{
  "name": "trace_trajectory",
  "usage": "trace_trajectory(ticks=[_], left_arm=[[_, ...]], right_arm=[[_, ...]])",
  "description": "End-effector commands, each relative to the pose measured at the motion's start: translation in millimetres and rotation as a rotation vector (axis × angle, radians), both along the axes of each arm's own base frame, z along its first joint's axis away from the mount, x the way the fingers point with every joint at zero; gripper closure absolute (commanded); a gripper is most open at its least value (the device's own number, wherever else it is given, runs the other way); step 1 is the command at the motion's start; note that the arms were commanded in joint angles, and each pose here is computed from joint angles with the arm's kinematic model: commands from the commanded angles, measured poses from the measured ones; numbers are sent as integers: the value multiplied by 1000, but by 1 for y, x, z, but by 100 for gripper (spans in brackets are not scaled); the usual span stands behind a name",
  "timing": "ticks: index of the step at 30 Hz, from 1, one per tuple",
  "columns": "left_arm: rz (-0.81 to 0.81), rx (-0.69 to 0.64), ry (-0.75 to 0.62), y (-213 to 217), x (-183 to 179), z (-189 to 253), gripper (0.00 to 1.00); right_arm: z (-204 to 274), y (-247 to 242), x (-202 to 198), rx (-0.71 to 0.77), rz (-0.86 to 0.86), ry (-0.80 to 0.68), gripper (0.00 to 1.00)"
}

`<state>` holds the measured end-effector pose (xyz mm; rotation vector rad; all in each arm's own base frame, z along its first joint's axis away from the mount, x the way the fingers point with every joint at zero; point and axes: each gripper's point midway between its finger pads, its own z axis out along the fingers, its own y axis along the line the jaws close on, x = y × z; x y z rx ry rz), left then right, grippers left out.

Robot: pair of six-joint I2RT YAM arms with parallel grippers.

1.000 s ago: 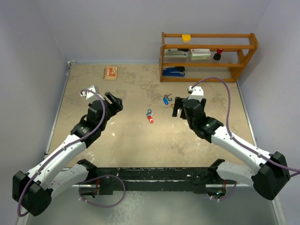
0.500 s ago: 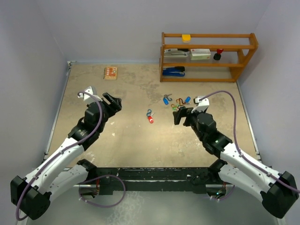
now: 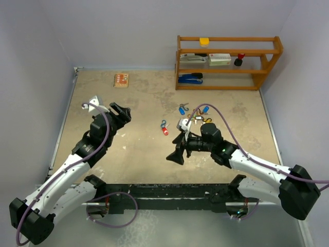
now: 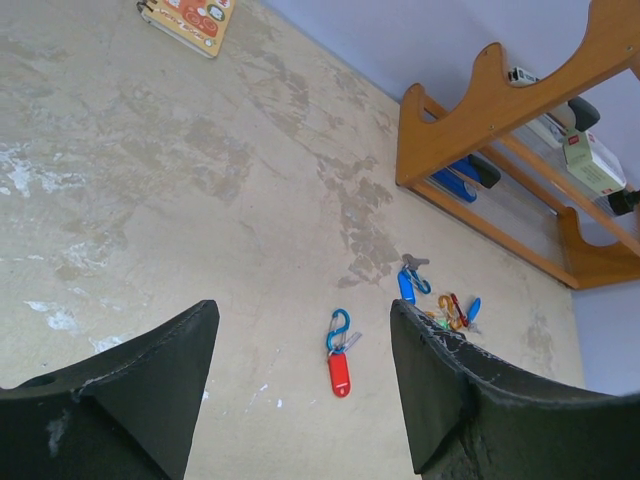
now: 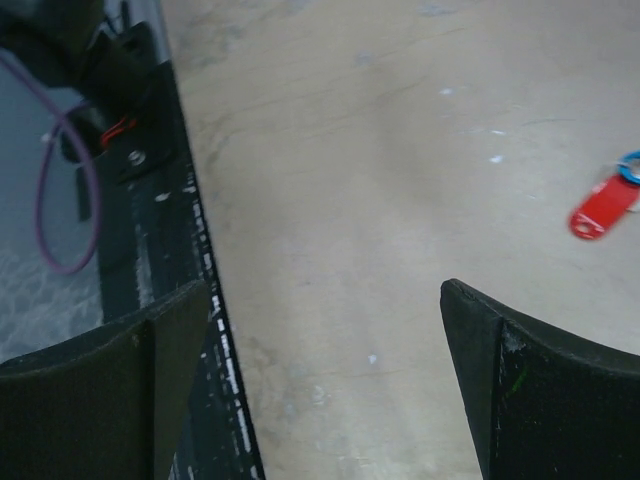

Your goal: Put the keys on the keyring

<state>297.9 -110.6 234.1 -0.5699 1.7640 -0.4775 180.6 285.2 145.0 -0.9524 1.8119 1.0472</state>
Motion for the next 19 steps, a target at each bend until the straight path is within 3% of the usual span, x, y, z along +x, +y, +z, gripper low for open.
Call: trace_trajectory(ticks=[1,7,19], left_arm=[[30,21,-43,9,2,15,33],[37,53,-8,11,1,5,33],[45,69,17,13,0,-3,33]], right_arm=[[23,16,-25,62,183,-61,0],[8,-7,-9,22,-15,-77,0],[-23,-18,-33,37,-26,59,0]])
